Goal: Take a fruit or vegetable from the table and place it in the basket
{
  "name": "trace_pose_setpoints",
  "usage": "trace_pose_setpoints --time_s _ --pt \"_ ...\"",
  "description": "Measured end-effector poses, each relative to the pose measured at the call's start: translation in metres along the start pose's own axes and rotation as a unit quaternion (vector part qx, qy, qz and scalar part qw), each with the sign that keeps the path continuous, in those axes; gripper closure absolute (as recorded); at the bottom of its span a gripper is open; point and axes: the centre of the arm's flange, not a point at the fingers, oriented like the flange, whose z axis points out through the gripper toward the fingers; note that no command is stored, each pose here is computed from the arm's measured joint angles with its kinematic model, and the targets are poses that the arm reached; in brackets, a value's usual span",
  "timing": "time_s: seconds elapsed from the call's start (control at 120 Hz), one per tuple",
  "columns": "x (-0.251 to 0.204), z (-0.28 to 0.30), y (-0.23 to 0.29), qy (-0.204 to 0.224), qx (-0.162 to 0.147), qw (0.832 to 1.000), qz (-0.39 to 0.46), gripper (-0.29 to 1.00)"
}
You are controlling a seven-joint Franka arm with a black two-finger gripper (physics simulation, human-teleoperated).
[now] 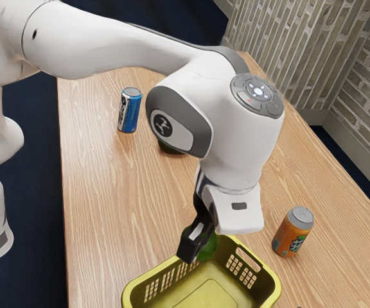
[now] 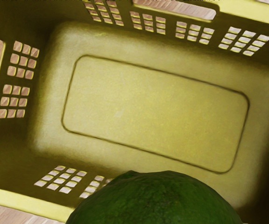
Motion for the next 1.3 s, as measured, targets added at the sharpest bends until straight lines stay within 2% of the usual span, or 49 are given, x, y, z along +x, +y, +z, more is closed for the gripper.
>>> trace_pose_setpoints --time_s 0.367,0.85,0.875,0.933,1.0,1.15,1.217,1.25,1.3 --pt "0.009 0.016 0.023 -0.010 -0.004 1.000 0.007 0.48" --pt "0.031 0.067 0.031 -0.040 -0.016 0.999 -0.002 0.48" --pt "0.031 0.068 0.030 -0.040 -0.017 0.999 -0.003 0.46" --pt "0.032 0.071 0.026 -0.043 -0.020 0.999 -0.009 0.30" --pt "0.032 0.074 0.019 -0.047 -0.024 0.998 -0.016 0.20" --pt "0.032 0.072 0.015 -0.047 -0.027 0.998 -0.022 0.08" --pt "0.021 0.033 -0.046 -0.017 -0.006 0.997 -0.077 0.06" --pt "-0.008 -0.010 -0.105 0.011 0.013 0.991 -0.135 0.05" --pt "-0.069 -0.069 -0.198 0.051 0.022 0.974 -0.220 0.04"
